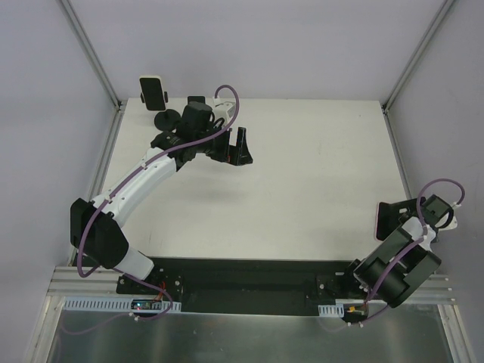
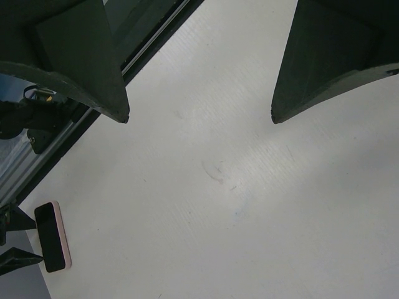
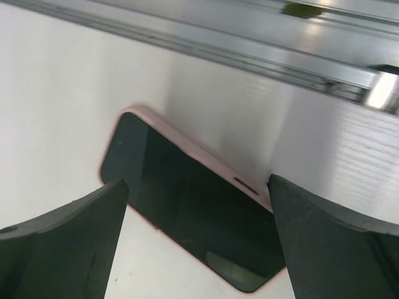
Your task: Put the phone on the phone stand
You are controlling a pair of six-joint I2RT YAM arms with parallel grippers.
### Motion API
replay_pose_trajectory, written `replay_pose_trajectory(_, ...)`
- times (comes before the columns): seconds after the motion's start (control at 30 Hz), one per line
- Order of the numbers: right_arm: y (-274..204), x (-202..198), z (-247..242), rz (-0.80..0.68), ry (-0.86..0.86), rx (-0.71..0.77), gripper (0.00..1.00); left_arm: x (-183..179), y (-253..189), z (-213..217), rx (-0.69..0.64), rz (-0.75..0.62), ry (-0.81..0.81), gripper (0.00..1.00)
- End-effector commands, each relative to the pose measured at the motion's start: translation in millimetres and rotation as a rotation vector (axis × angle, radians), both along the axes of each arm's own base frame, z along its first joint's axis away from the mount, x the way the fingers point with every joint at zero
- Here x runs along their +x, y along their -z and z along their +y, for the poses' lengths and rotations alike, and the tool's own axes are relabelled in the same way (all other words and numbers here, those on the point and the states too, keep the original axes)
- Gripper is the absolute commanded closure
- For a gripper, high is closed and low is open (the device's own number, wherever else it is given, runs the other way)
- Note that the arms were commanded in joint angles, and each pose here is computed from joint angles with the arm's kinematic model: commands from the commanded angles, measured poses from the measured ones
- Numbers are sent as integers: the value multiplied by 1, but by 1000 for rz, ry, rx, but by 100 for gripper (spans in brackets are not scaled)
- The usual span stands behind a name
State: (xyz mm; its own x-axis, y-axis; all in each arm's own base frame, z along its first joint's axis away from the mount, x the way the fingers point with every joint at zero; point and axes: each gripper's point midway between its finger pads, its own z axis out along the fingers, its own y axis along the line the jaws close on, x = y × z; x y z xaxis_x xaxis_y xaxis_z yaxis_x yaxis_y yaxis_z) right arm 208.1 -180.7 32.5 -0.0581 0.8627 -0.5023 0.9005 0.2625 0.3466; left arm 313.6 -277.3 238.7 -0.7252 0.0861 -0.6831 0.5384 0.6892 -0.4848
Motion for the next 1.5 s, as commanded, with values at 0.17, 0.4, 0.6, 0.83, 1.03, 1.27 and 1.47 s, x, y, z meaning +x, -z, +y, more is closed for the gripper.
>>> replay_pose_trajectory(0.17,3,45,53,-37,-306,110,3,5,-2,1,-2,-33,-7,5)
replay_pose_trajectory(0.4,15,28,70,217,-357,189,3,4,4,-3,-6,-10,5,5)
replay_pose_trajectory(0.6,18,23,73,422,-395,194,4,4,2,-2,-9,-13,4,5)
replay_pose_trajectory(0.83,25,6,77,641,-347,290,3,3,-1,-4,-17,-12,10,5)
replay_pose_trajectory(1.03,28,14,85,596,-435,281,39,4,-1,-1,-11,-23,3,4)
replay_pose_trajectory(1.27,14,45,106,403,-583,130,92,4,4,-3,-8,-4,5,4)
replay_pose_trajectory(1.47,-11,89,169,369,-805,-47,99,5,5,-5,-32,28,10,4)
